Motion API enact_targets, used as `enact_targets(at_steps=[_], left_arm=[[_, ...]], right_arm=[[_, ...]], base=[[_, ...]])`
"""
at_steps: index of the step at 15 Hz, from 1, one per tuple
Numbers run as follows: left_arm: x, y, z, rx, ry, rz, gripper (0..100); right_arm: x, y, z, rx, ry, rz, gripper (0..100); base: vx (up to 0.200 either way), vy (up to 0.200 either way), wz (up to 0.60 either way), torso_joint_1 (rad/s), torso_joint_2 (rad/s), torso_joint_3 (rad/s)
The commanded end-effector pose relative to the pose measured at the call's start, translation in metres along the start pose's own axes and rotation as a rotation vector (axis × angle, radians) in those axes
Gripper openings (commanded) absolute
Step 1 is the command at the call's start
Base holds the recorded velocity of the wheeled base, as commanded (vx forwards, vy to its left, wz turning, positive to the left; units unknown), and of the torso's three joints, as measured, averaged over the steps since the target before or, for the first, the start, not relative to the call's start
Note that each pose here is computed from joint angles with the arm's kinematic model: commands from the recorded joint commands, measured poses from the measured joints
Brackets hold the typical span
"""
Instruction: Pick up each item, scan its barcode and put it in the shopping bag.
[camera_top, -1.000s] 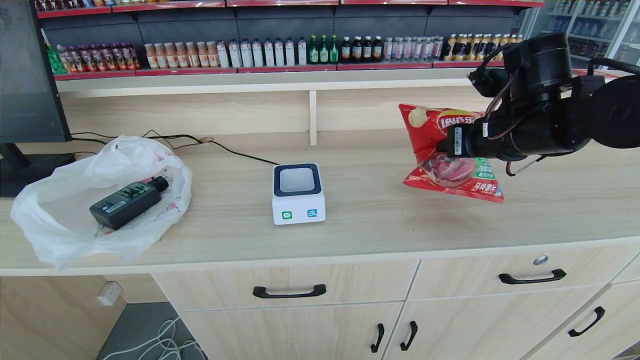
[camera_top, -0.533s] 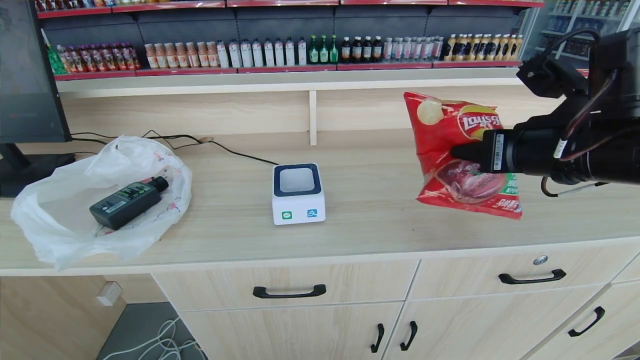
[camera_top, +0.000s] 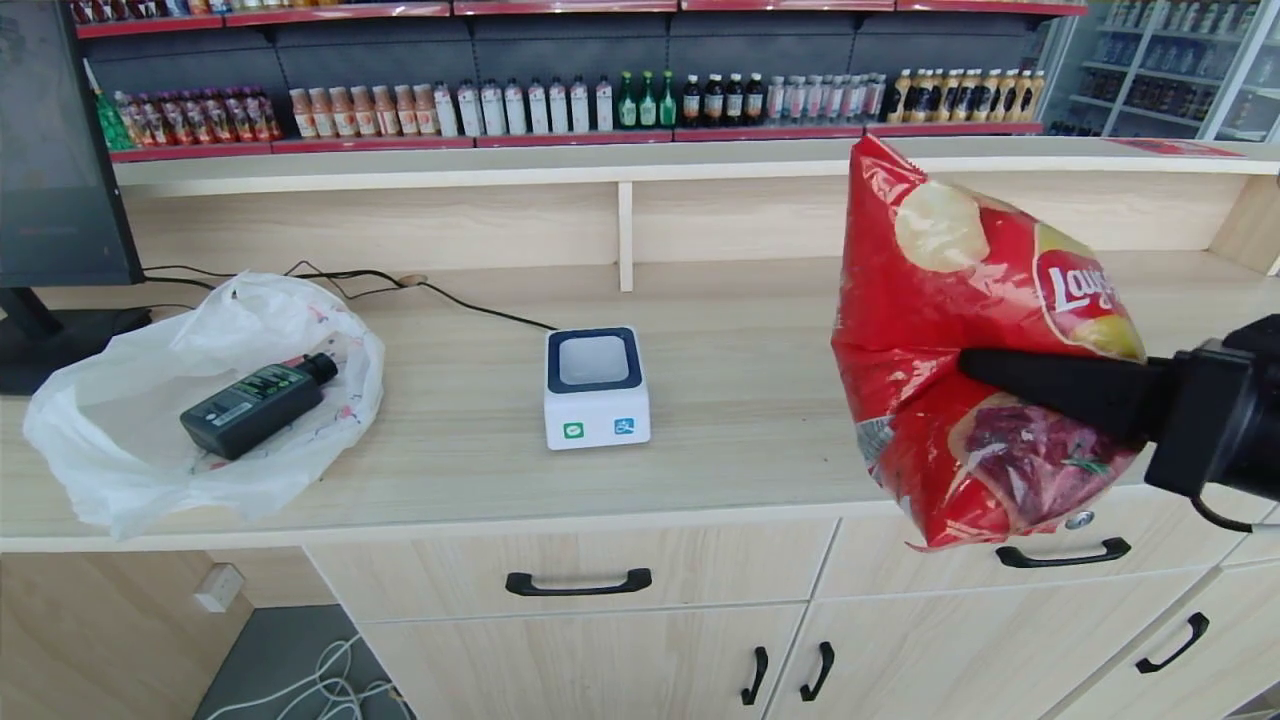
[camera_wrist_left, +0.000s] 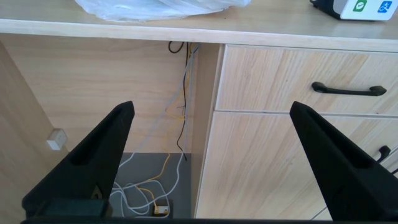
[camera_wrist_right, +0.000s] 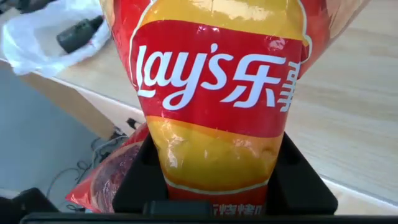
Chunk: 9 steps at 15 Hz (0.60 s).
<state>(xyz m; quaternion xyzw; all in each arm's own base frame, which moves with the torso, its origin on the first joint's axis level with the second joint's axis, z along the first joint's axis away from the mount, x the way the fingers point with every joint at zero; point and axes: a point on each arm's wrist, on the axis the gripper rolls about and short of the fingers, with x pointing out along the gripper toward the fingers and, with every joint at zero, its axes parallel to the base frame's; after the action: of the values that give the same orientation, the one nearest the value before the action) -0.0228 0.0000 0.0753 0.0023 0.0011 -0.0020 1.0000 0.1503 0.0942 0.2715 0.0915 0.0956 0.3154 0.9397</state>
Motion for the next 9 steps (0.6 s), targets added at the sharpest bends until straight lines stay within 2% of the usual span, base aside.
enact_targets(at_steps=[1,4,8,9], left_arm=[[0.0,0.0,0.0,0.0,-0.001,-0.001,100],[0.0,0.0,0.0,0.0,-0.001,0.001,100],[0.0,0.0,0.0,0.0,-0.001,0.001,100],[0.0,0.0,0.0,0.0,-0.001,-0.001,100]], right_arm=[[-0.006,0.005,-0.001,0.088,-0.028,0.109,0],[-0.004,0.015,-0.007,0.28,-0.057,0.306,0],[-0.005,0.025,-0.038,0.459,-0.04,0.461,0],[-0.01,0.034,-0.044,0.597,-0.041,0.558,0]], base=[[0.0,0.0,0.0,0.0,0.0,0.0],[0.0,0.0,0.0,0.0,0.0,0.0],[0.0,0.0,0.0,0.0,0.0,0.0],[0.0,0.0,0.0,0.0,0.0,0.0]])
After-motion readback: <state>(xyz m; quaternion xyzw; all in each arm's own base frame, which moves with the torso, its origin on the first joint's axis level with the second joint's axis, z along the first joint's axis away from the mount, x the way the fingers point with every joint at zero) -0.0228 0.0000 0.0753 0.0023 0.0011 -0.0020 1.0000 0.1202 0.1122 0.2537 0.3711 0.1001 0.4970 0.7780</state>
